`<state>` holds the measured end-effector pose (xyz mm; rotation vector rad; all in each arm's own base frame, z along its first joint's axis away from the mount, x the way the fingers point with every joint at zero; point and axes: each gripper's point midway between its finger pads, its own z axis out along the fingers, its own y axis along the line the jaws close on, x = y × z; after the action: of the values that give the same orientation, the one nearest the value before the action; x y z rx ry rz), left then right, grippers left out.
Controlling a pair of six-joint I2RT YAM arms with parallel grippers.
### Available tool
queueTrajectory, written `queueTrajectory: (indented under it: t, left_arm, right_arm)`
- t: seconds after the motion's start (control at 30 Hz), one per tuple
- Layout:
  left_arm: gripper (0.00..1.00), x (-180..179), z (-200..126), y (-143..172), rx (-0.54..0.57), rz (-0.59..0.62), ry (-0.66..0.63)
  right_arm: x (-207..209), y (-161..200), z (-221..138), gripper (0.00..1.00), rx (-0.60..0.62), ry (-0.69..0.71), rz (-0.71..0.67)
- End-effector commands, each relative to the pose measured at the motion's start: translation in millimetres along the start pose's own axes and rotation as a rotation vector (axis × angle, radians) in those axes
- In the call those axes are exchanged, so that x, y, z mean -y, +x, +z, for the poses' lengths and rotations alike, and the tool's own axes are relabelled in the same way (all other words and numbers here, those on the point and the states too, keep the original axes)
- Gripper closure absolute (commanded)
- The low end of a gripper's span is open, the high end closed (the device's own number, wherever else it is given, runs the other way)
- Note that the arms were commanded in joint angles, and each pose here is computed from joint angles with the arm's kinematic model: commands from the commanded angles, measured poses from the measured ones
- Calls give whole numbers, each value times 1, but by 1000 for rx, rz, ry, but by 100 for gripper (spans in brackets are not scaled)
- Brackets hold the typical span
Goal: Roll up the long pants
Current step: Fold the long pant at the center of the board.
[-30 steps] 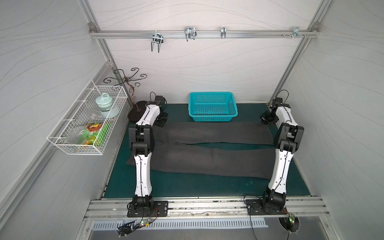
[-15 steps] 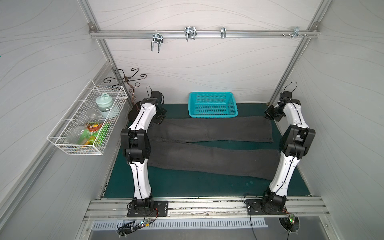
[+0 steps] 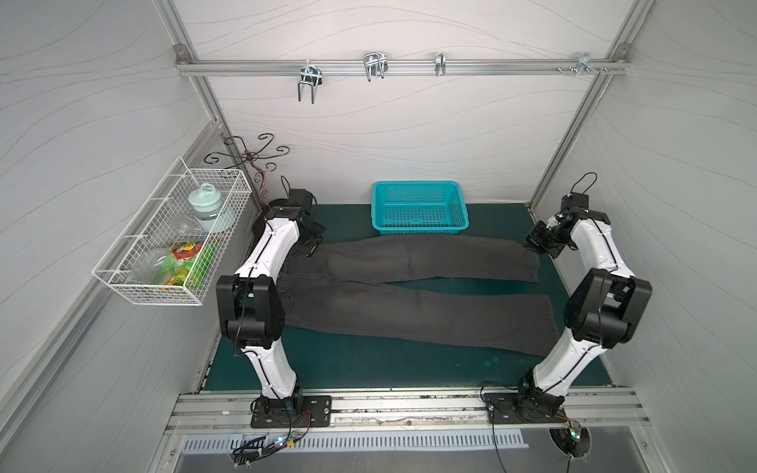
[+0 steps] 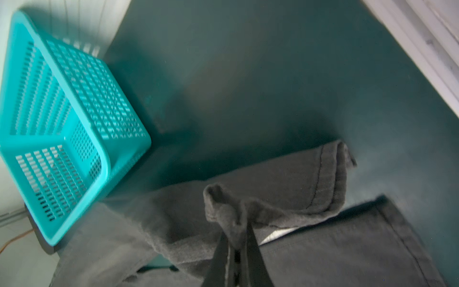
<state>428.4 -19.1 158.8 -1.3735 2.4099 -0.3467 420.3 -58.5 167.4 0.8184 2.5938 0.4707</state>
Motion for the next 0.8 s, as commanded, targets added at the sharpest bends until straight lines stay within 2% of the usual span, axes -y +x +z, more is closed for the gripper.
queueTrajectory:
  t: [0.0,0.37,0.77]
  left_arm:
    - [100,8,-22,1,27,36,90]
    - [100,-23,-34,23,12,57,117]
    - [100,-56,-47,35,37,63,101]
  right_arm:
    - [3,9,-20,100,46,-34,-17]
    - [36,49,-47,100,76,-25,18]
    - [70,59,-68,100,111,-3,116]
